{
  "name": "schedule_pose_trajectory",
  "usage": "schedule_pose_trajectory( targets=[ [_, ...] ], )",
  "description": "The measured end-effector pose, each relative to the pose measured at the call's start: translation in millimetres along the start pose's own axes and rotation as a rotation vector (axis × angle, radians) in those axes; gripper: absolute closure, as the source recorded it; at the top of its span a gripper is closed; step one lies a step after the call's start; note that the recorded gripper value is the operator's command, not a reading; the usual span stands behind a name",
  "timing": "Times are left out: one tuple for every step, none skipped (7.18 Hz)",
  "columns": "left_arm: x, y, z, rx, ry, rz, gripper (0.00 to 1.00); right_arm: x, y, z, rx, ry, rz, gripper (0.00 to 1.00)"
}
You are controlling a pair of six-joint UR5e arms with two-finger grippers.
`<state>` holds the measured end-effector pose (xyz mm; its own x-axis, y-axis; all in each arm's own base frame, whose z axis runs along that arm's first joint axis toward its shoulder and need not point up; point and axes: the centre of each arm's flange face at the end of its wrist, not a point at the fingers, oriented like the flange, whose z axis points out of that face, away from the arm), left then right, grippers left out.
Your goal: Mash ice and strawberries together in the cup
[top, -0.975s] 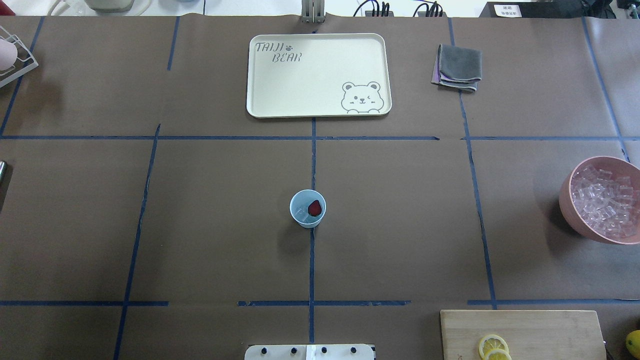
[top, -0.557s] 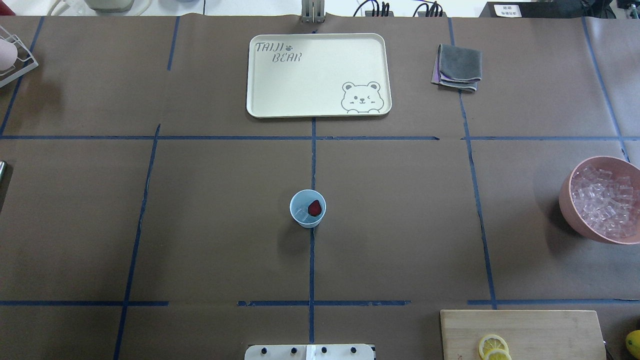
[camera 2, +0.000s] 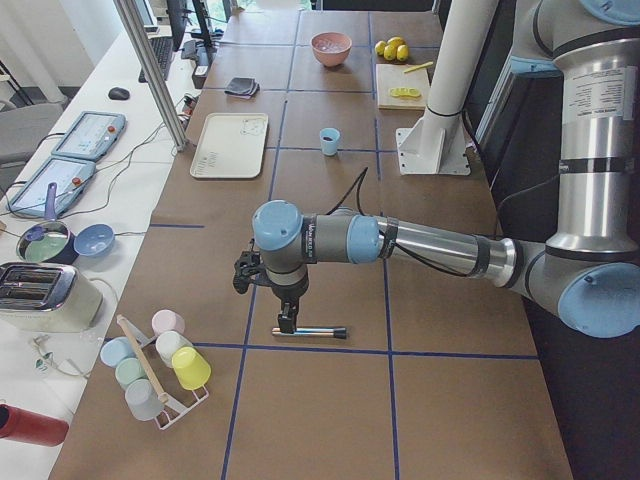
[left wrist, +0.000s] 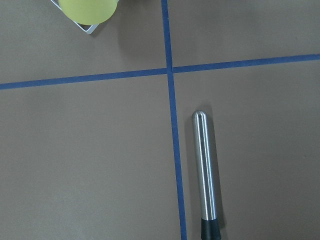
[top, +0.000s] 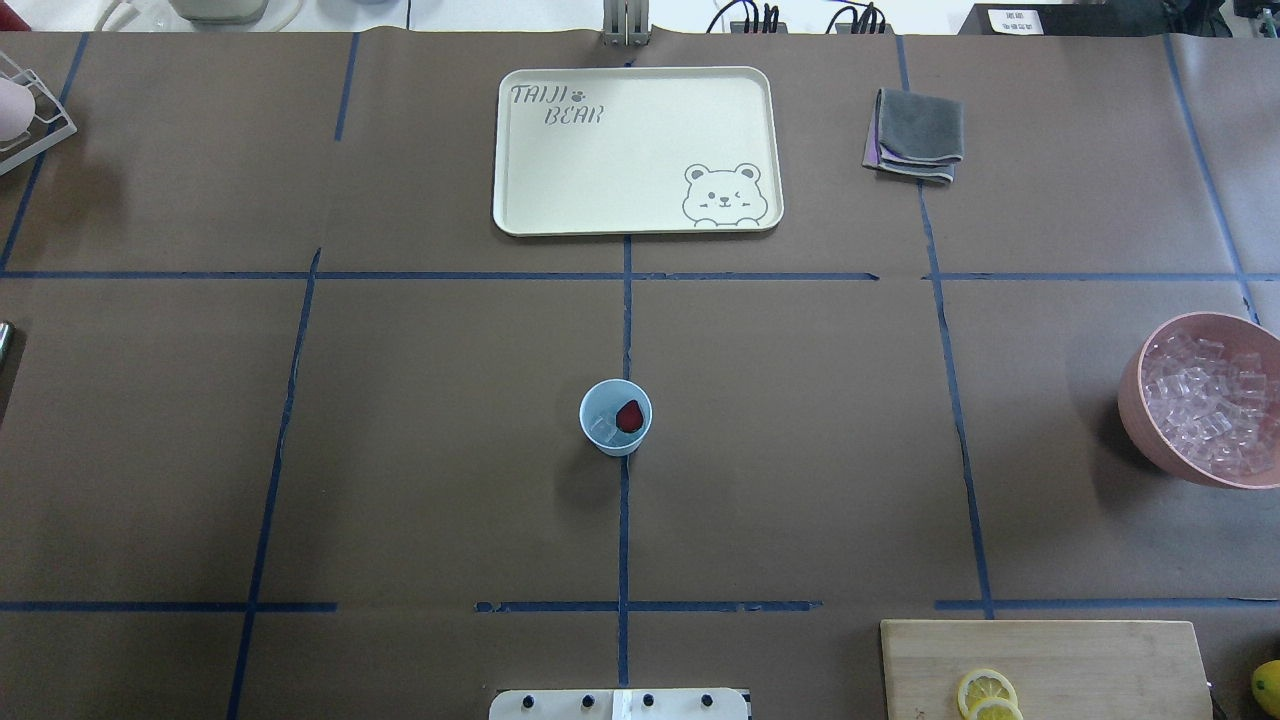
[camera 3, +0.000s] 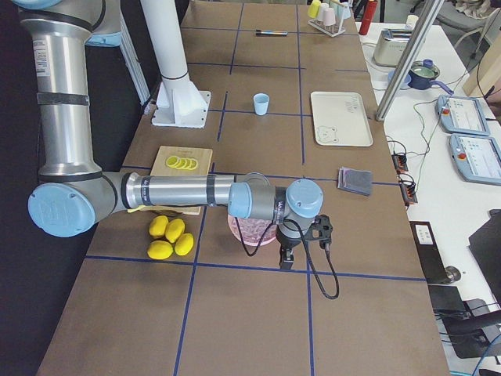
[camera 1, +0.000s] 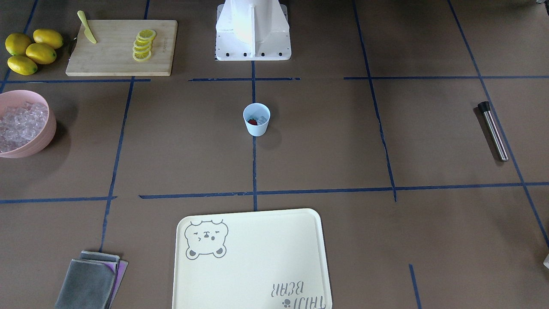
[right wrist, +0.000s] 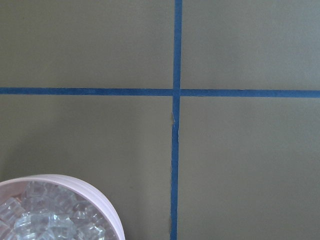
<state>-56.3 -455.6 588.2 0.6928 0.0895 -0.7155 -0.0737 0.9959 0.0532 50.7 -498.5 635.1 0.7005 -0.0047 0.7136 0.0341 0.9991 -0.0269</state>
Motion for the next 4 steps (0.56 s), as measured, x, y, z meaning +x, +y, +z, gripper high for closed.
schedule_pose_trajectory(
  targets=[
    [0.0, 0.8, 1.7, -0.003, 0.014, -0.004, 0.00, -2.1, -0.5, -2.1, 0.005, 0.000, -0.005, 0.00],
    [-0.9, 3.7, 3.8, -0.007, 0.019, -0.007, 0.00, -6.2, -1.3, -6.1, 0.013, 0.000, -0.013, 0.00],
    [-1.6, 7.5, 5.5, -0.009, 0.021, -0.008, 0.00, -10.0, -1.7, -9.9, 0.021, 0.001, -0.022, 0.00],
    [-1.8, 8.5, 6.4, -0.009, 0.022, -0.006, 0.00, -11.3, -1.9, -11.3, 0.023, 0.002, -0.026, 0.00]
  ],
)
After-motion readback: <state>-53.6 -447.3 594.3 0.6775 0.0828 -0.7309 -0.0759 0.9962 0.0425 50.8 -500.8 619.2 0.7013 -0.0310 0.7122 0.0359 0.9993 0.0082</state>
